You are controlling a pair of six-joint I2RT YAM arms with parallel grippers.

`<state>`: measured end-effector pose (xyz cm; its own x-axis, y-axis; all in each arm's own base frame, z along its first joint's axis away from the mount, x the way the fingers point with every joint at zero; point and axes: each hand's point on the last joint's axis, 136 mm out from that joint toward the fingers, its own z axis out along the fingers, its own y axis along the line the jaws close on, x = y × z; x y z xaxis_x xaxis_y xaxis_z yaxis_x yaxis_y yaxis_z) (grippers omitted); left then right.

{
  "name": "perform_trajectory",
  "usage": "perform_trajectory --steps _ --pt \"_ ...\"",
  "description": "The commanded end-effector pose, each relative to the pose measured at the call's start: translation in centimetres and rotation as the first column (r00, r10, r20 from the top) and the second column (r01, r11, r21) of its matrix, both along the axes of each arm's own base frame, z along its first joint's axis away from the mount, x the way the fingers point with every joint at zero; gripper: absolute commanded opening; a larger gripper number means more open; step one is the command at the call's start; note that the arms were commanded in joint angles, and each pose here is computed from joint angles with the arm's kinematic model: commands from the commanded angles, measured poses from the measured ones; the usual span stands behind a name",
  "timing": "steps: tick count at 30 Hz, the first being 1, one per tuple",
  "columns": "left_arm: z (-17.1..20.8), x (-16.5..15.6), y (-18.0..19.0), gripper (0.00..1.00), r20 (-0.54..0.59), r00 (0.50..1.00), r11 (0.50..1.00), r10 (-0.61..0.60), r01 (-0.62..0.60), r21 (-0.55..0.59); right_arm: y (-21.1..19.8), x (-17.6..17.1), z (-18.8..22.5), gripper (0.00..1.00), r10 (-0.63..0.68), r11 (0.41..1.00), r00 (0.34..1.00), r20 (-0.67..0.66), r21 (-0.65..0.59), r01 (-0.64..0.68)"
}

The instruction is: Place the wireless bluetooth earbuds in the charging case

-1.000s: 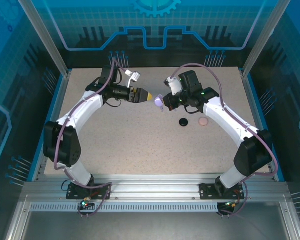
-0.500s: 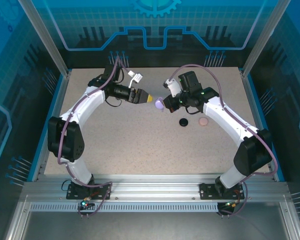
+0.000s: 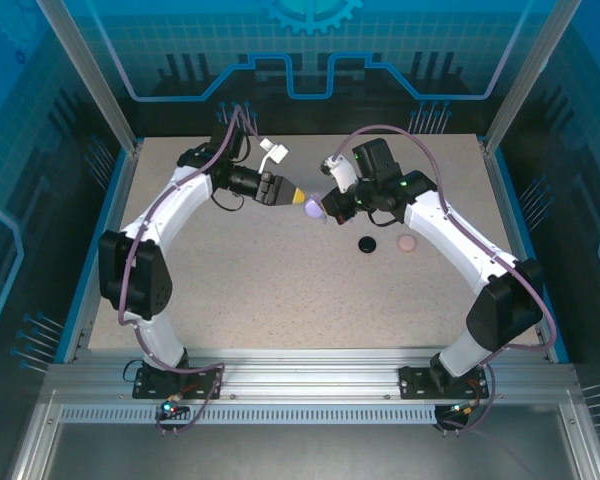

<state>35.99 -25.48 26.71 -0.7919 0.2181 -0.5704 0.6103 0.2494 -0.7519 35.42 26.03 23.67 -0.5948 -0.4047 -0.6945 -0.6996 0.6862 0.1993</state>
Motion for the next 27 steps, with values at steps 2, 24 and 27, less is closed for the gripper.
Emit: perform_trajectory --steps 2,24,27 --pt "0.4 -1.5 -1.2 0.78 -0.03 0.996 0.996 -0.086 0.085 -0.031 1.3 -0.8 1.4 0.0 0.06 0.998 0.998 0.014 0.013 -0.06" --pt "-0.6 -2.6 -2.0 0.52 -0.059 0.99 0.991 -0.128 0.126 -0.04 2.5 -1.0 1.5 0.0 0.09 0.996 0.996 0.012 -0.001 -0.09" --pt "-0.7 -2.5 -2.0 0.49 -0.059 0.99 0.991 -0.129 0.126 -0.04 2.5 -0.9 1.5 0.0 0.088 0.996 0.996 0.015 -0.002 -0.088"
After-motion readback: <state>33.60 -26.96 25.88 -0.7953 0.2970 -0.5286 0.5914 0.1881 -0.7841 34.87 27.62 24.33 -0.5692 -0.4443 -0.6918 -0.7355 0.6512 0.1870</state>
